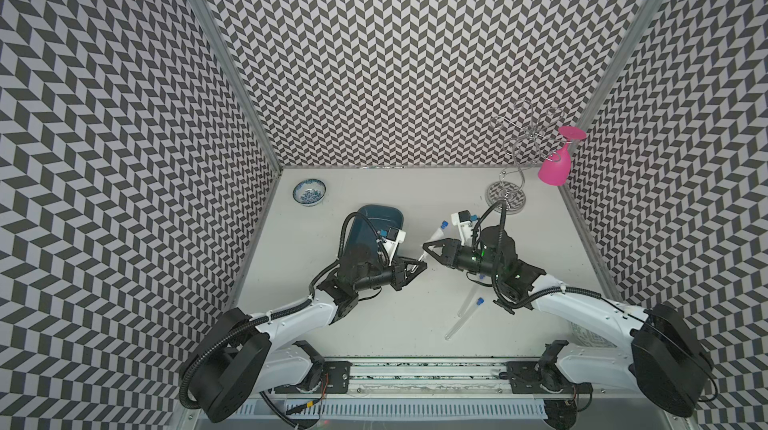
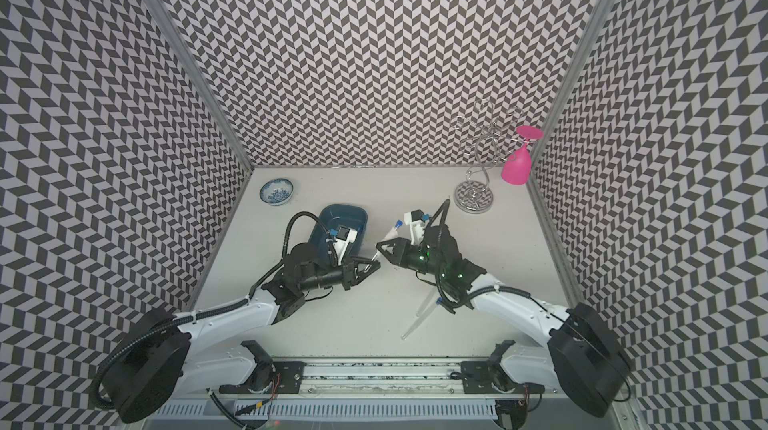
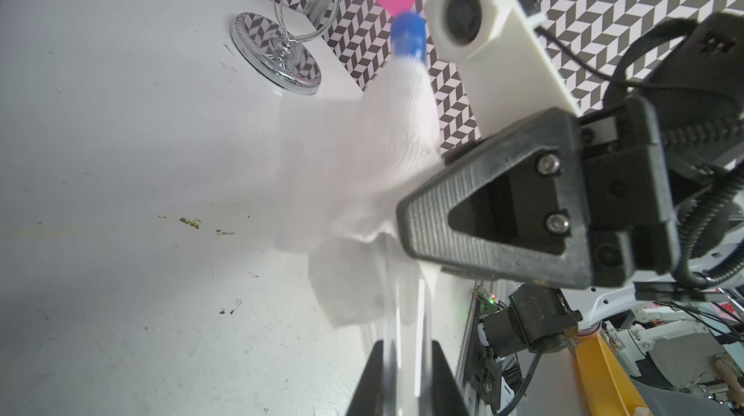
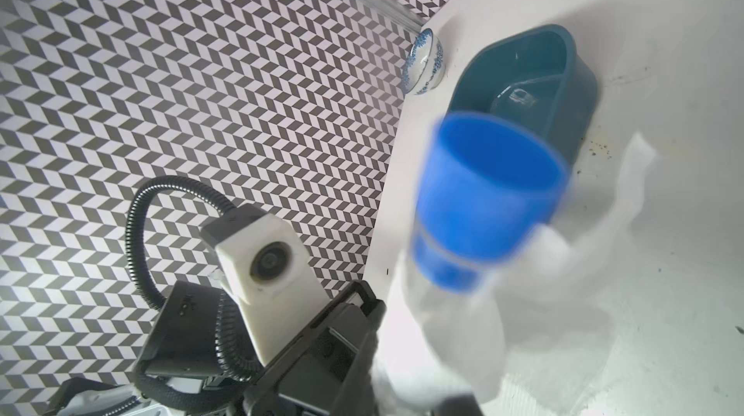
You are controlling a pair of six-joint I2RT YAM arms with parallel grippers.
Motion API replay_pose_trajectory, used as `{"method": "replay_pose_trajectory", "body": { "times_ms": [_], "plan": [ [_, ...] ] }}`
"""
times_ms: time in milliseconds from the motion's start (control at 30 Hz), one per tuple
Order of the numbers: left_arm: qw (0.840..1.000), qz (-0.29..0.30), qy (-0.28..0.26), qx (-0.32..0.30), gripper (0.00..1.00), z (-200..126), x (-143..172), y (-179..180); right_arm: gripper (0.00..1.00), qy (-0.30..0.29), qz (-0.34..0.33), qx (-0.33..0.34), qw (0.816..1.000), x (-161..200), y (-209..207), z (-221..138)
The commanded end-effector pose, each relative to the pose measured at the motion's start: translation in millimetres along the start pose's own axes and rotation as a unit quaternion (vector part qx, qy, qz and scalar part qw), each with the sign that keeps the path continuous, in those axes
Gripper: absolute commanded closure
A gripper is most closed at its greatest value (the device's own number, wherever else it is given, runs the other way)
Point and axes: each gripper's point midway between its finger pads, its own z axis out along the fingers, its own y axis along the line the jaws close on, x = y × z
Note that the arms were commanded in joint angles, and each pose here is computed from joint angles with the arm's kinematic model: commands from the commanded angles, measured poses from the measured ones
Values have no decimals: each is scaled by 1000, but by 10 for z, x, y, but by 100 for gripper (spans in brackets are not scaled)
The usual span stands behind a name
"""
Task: Wipe the exteriors of test tubes
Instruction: Wipe the dirt from the test tube.
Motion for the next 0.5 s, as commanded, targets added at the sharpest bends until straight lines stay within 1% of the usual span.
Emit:
{"method": "replay_pose_trajectory", "body": {
  "times_ms": [0,200,367,467],
  "plan": [
    [1000,8,-3,18,82,-27,5,-94,85,-17,-39,2,999,-109,71,19],
    [1000,5,7,27,75,-20,54,-108,87,-3,-91,18,996,-75,66,-35],
    [999,1,12,34,73,-1,66,-116,87,11,-122,24,992,-20,63,-96],
    [999,3,12,38,75,5,51,-132,87,16,-120,17,992,11,76,-107]
  ]
}}
